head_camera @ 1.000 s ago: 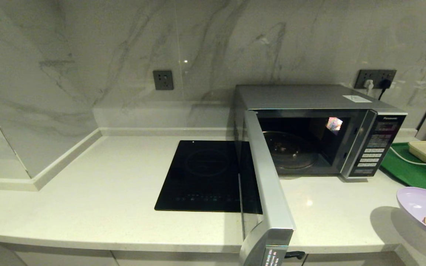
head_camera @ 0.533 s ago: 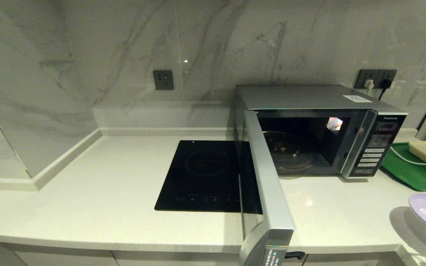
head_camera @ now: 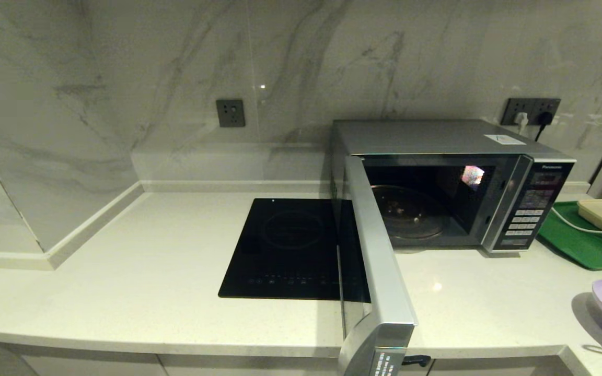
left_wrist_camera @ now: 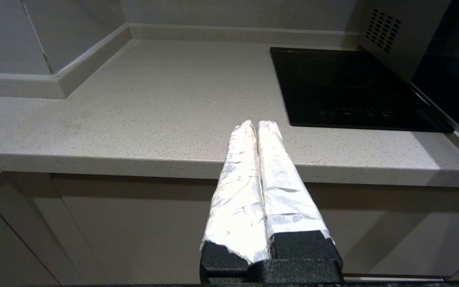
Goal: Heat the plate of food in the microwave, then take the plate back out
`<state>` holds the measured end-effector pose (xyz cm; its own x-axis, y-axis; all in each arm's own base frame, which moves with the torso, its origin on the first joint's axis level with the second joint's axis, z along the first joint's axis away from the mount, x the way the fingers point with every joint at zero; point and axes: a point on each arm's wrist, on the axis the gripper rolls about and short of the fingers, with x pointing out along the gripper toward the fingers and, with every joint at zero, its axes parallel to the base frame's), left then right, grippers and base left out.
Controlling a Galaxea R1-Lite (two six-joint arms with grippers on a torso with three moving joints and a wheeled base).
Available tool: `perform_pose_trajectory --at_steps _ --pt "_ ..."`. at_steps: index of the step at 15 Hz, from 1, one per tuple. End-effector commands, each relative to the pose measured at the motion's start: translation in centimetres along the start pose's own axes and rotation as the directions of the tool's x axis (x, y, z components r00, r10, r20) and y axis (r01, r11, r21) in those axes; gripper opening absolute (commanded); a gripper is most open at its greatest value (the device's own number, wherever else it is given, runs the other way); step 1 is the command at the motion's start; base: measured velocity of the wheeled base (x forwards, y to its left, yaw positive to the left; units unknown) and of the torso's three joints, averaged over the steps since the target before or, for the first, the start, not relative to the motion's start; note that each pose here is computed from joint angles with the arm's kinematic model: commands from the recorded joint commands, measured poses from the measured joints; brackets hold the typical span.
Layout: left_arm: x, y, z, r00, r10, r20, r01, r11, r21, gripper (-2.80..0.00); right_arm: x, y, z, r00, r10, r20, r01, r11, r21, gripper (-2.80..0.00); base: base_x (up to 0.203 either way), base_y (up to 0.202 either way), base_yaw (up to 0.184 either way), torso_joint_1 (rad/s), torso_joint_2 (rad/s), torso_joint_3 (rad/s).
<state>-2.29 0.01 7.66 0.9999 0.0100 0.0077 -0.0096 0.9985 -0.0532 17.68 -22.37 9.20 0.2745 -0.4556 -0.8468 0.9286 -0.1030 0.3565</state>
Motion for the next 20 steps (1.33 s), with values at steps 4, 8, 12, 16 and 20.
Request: perform_pose_trajectory --at_steps 4,8,12,16,20 --pt "0.0 0.0 0.0 1.000 0.001 0.000 -0.001 1.000 0.000 -2.80 2.9 -0.3 0.7 0.999 -0.010 -0.036 0.010 1.000 -0.001 -2.80 0.000 0.000 0.000 0.000 0.00 0.000" --pt "0.0 0.0 0.0 1.000 0.001 0.000 -0.001 1.000 0.000 -2.80 3.8 0.1 1.1 0.999 0.037 0.002 -0.037 0.999 -0.038 -2.80 0.000 0.000 0.000 0.000 0.00 0.000" --pt "0.0 0.0 0.0 1.000 0.001 0.000 -0.001 1.000 0.000 -2.80 5.0 -0.2 1.5 0.997 0.078 0.028 -0.075 0.993 -0.089 -2.80 0.000 0.000 0.000 0.000 0.00 0.000" --pt "0.0 0.0 0.0 1.000 0.001 0.000 -0.001 1.000 0.000 -2.80 5.5 -0.3 1.7 0.995 0.100 0.025 -0.097 0.989 -0.111 -2.80 0.000 0.000 0.000 0.000 0.00 0.000" --pt "0.0 0.0 0.0 1.000 0.001 0.000 -0.001 1.000 0.000 -2.80 6.3 -0.5 1.6 0.996 0.087 0.012 -0.085 0.990 -0.113 -2.80 0.000 0.000 0.000 0.000 0.00 0.000"
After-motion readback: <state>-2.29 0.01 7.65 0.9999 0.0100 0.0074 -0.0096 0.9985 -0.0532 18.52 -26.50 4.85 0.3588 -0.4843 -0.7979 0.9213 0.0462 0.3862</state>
